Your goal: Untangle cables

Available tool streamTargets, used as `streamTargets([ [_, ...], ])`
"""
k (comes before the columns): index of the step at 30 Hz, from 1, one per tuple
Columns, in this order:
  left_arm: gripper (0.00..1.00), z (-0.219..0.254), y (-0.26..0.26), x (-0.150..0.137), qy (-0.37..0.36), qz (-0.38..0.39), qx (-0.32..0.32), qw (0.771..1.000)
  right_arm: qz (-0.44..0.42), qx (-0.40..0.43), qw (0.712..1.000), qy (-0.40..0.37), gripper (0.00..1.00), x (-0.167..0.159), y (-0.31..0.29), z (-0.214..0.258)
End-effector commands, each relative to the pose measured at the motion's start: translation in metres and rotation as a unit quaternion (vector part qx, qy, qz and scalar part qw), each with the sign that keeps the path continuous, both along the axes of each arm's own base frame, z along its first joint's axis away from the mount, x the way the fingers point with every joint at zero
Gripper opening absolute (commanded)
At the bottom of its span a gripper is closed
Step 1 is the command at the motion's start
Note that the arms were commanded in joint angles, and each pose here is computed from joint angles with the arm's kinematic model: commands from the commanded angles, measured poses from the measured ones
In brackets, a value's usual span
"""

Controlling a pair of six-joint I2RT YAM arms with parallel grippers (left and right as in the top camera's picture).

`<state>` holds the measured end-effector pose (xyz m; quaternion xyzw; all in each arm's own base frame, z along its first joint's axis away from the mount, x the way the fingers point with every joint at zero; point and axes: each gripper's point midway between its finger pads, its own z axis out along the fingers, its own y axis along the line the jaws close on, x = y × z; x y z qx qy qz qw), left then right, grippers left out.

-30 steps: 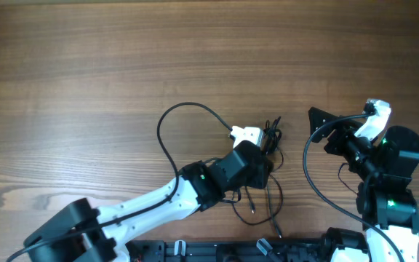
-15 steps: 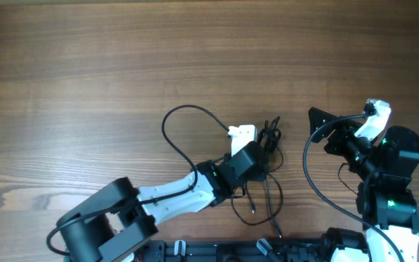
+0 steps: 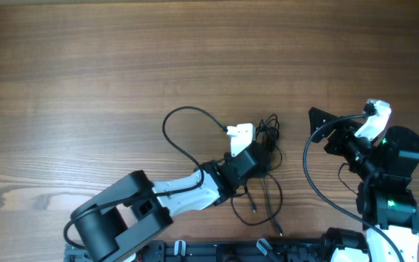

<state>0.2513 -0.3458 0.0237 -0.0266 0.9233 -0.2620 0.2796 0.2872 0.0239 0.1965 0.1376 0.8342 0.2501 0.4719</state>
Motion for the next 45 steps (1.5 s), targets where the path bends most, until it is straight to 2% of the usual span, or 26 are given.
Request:
streamTargets([
  [1, 0.28, -0.016, 0.018, 0.020, 0.007, 0.120, -0.013, 0.993, -0.008, -0.002, 1.000, 0.000, 1.00, 0.001, -0.003, 0.002],
  [3, 0.28, -0.022, 0.022, 0.026, 0.011, 0.141, -0.020, 0.990, -0.008, -0.002, 1.000, 0.000, 1.00, 0.001, -0.003, 0.002],
  [5, 0.33, -0.027, 0.023, 0.039, 0.004, 0.154, -0.036, 0.987, -0.008, -0.002, 1.000, 0.000, 1.00, 0.001, -0.003, 0.002],
  [7, 0.31, -0.030, 0.024, 0.050, -0.003, 0.164, -0.048, 0.985, -0.008, -0.002, 1.000, -0.001, 1.00, 0.001, -0.003, 0.002],
  [8, 0.27, -0.031, 0.024, 0.053, -0.005, 0.167, -0.053, 0.984, -0.008, -0.002, 1.000, -0.001, 1.00, 0.001, -0.003, 0.002],
  [10, 0.04, -0.034, 0.024, 0.060, -0.010, 0.173, -0.063, 0.983, -0.008, -0.003, 1.000, -0.001, 1.00, 0.001, -0.003, 0.002],
  [12, 0.04, -0.033, 0.024, 0.062, -0.013, 0.170, -0.064, 0.983, -0.008, -0.003, 1.000, -0.001, 1.00, 0.001, -0.003, 0.002],
  [15, 0.04, -0.016, 0.007, 0.064, -0.054, 0.100, -0.061, 0.992, -0.007, -0.003, 1.000, 0.003, 1.00, 0.000, -0.003, 0.000],
  [18, 0.04, 0.033, -0.007, 0.067, -0.138, 0.011, -0.044, 0.989, 0.056, -0.042, 0.997, -0.019, 1.00, -0.004, 0.010, 0.002],
  [20, 0.04, 0.085, -0.018, 0.059, -0.208, -0.076, -0.033, 0.975, 0.124, -0.070, 0.989, -0.049, 1.00, -0.009, 0.025, 0.006],
  [22, 0.04, 0.135, -0.010, 0.050, -0.265, -0.120, -0.015, 0.957, 0.182, -0.080, 0.977, -0.078, 1.00, -0.016, 0.040, 0.012],
  [26, 0.04, 0.209, 0.029, 0.034, -0.340, -0.150, 0.026, 0.928, 0.255, -0.073, 0.956, -0.125, 1.00, -0.026, 0.061, 0.026],
  [28, 0.04, 0.237, 0.062, 0.027, -0.351, -0.135, 0.033, 0.926, 0.278, -0.064, 0.947, -0.145, 1.00, -0.030, 0.069, 0.034],
  [30, 0.04, 0.245, 0.079, 0.019, -0.346, -0.138, 0.034, 0.927, 0.300, -0.054, 0.938, -0.164, 1.00, -0.034, 0.075, 0.041],
  [32, 0.04, 0.254, 0.089, 0.004, -0.354, -0.169, 0.036, 0.919, 0.326, -0.044, 0.926, -0.184, 0.99, -0.040, 0.082, 0.050],
  [36, 0.04, 0.252, 0.080, -0.015, -0.347, -0.225, 0.016, 0.910, 0.394, -0.024, 0.887, -0.240, 1.00, -0.058, 0.098, 0.072],
  [39, 0.04, 0.253, 0.074, -0.022, -0.348, -0.249, 0.007, 0.904, 0.412, -0.020, 0.876, -0.250, 0.99, -0.064, 0.102, 0.075],
  [42, 0.04, 0.258, 0.068, -0.028, -0.358, -0.271, -0.006, 0.893, 0.429, -0.016, 0.865, -0.260, 0.82, -0.070, 0.105, 0.078],
  [45, 0.04, 0.270, 0.057, -0.040, -0.375, -0.307, -0.040, 0.874, 0.467, -0.016, 0.836, -0.289, 0.61, -0.084, 0.111, 0.084],
])
